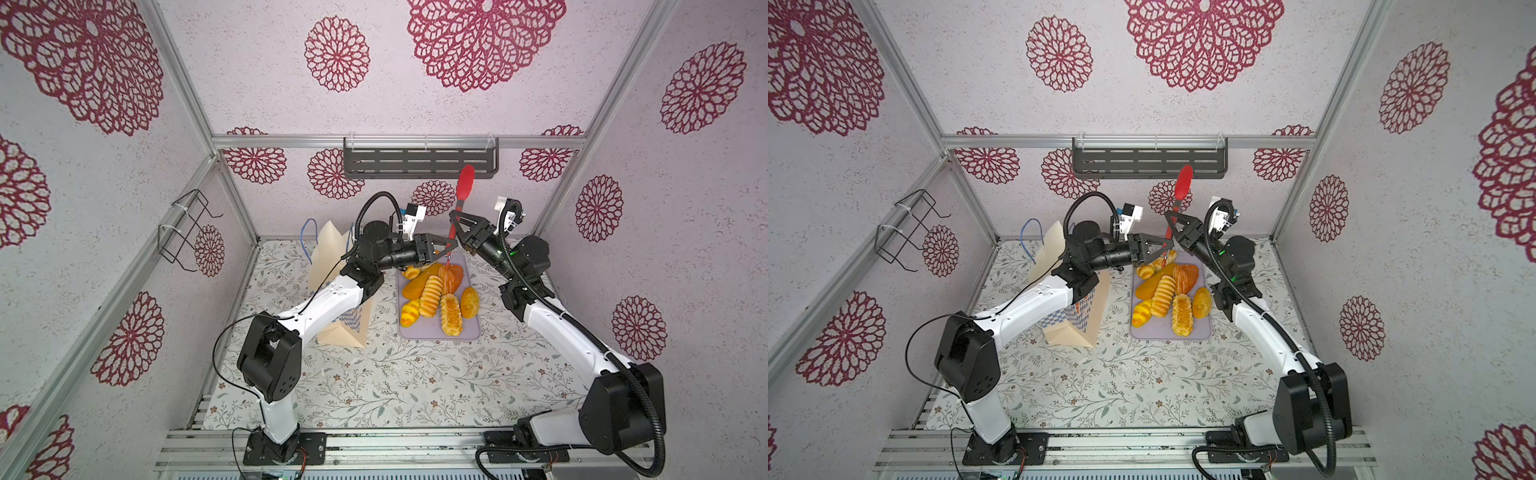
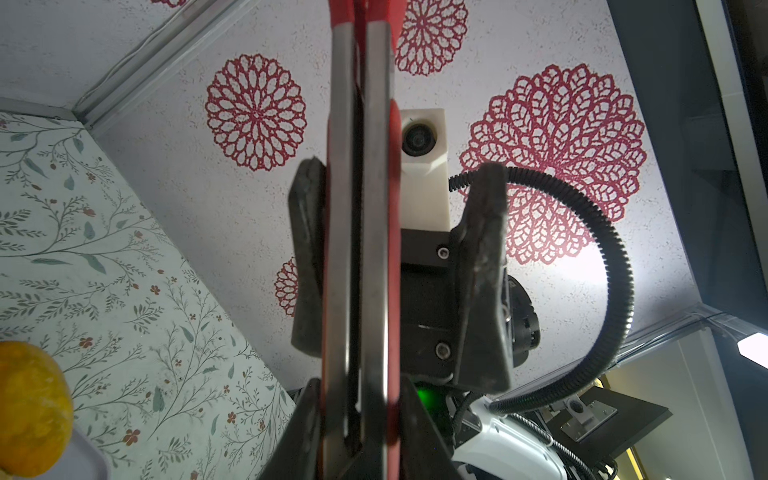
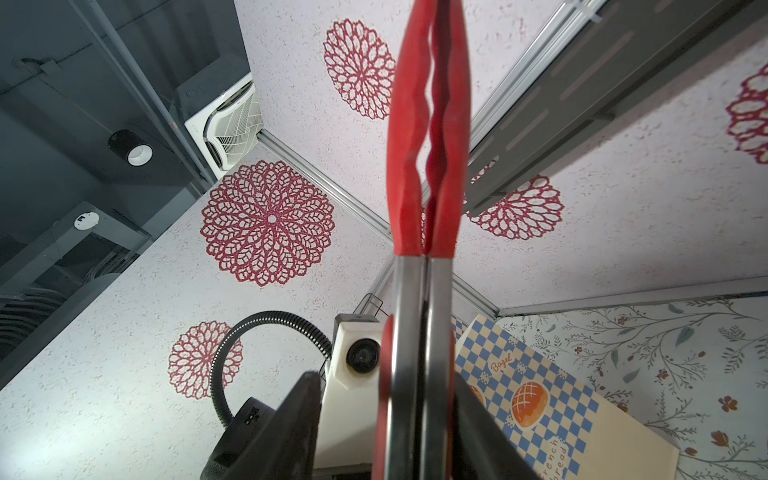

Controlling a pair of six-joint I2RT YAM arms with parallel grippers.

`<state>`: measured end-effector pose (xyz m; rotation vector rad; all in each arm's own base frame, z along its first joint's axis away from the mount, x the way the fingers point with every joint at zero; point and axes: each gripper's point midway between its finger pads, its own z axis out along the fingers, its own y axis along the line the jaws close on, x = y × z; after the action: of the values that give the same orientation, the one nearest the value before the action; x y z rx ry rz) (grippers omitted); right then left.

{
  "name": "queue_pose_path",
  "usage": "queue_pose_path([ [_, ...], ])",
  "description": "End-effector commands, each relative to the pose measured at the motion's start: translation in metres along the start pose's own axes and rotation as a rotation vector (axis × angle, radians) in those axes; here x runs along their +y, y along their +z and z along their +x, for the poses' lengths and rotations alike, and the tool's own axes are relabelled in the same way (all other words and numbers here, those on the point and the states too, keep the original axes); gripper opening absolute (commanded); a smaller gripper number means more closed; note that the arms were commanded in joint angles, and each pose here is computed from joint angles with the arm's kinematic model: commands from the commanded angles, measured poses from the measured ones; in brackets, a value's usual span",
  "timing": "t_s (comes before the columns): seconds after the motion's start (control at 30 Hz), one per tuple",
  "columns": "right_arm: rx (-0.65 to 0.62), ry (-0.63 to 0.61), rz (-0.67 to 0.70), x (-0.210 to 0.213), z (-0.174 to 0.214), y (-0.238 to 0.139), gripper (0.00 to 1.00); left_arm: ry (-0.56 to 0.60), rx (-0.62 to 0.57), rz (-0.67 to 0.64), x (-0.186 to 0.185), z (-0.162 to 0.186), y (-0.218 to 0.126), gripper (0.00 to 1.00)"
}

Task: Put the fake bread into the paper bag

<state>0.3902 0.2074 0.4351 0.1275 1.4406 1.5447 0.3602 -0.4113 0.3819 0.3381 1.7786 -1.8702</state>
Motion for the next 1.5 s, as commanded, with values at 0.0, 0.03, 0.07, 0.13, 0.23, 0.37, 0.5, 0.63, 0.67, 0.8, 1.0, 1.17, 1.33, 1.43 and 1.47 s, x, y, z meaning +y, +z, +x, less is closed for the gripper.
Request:
queue_pose_path([
  [0.0,-0.015,-0.051,-0.089,0.026,-0.004,0.002,0.5,0.013,0.011,0.029,-0.009,-0.002,0.003,0.0],
  [0.03,-0.01,-0.047,-0.09,0.026,-0.002,0.003,0.5,0.012,0.012,0.034,-0.01,-0.001,0.003,0.0],
  [0.07,-0.006,-0.046,-0.09,0.025,0.0,0.004,0.49,0.013,0.013,0.039,-0.011,-0.001,0.003,0.0],
  [0.13,0.004,-0.04,-0.089,0.022,0.004,0.006,0.49,0.016,0.013,0.048,-0.013,-0.002,0.003,0.0],
  [0.23,0.014,-0.031,-0.085,0.017,0.009,0.008,0.48,0.027,0.015,0.065,-0.019,-0.002,0.002,0.0],
  [0.37,0.017,-0.02,-0.089,0.015,0.012,0.009,0.42,0.026,0.012,0.072,-0.022,-0.002,0.002,0.0],
  [0.5,0.013,-0.013,-0.094,0.013,0.014,0.008,0.38,0.015,-0.004,0.081,-0.02,-0.003,0.001,0.0],
  [0.63,0.002,-0.003,-0.108,0.014,0.014,0.007,0.31,0.006,-0.013,0.109,-0.022,-0.005,0.002,0.0],
  [0.67,0.002,-0.001,-0.109,0.014,0.014,0.007,0.29,0.005,-0.01,0.114,-0.023,-0.004,0.002,0.0],
  [0.8,-0.003,-0.006,-0.111,0.017,0.01,0.004,0.23,0.008,-0.014,0.101,-0.02,-0.003,0.0,0.12],
  [1.0,-0.012,-0.019,-0.102,0.023,0.004,0.0,0.17,0.007,-0.018,0.084,-0.018,-0.001,-0.003,0.49],
  [1.17,-0.016,-0.02,-0.078,0.018,0.001,-0.005,0.16,0.015,-0.028,0.058,-0.018,-0.001,-0.009,0.87],
  [1.33,-0.011,-0.054,0.028,0.003,-0.004,-0.018,0.14,0.036,-0.045,-0.095,-0.003,-0.003,-0.023,0.97],
  [1.43,0.0,-0.101,0.168,-0.015,-0.004,-0.031,0.14,0.124,-0.062,-0.281,0.007,-0.007,-0.039,0.97],
  [1.47,0.01,-0.118,0.228,-0.023,-0.003,-0.037,0.14,0.157,-0.068,-0.346,0.008,-0.009,-0.045,0.97],
])
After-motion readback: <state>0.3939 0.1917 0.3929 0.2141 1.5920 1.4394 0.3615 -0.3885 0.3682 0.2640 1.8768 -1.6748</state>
